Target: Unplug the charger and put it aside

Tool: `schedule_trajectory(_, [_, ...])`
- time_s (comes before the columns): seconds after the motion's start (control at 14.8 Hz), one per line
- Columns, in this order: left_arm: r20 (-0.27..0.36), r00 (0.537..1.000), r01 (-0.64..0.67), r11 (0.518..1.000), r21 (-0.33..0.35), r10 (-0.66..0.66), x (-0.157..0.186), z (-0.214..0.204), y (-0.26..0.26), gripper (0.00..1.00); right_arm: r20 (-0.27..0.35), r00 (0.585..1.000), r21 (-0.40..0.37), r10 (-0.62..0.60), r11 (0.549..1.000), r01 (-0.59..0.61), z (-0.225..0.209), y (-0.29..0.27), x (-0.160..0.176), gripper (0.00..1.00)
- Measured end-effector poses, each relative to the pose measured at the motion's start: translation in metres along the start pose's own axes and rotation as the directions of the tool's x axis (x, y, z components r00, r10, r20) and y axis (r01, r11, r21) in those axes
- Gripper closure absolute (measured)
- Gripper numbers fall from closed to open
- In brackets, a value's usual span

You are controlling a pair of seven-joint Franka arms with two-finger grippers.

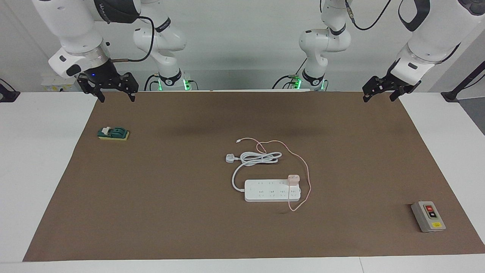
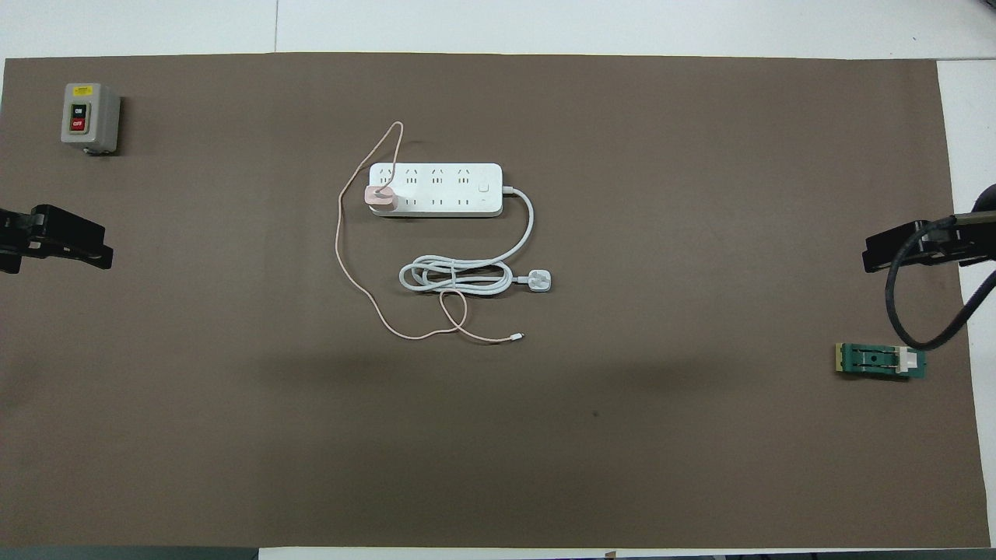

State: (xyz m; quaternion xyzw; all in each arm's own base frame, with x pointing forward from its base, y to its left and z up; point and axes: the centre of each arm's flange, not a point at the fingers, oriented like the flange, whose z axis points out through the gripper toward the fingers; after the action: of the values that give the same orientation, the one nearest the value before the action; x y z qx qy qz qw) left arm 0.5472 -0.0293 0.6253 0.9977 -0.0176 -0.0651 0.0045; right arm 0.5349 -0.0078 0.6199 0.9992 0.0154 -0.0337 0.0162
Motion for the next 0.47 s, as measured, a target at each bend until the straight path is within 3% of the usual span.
schedule_trajectory(0.47, [-0.001,1.0,0.002,1.0,0.002,-0.002,0.0,-0.0004,-0.0011,0.0,0.0,1.0,-0.001,-0.005,1.0,0.005,-0.0001,-0.0029,0.0001,0.0])
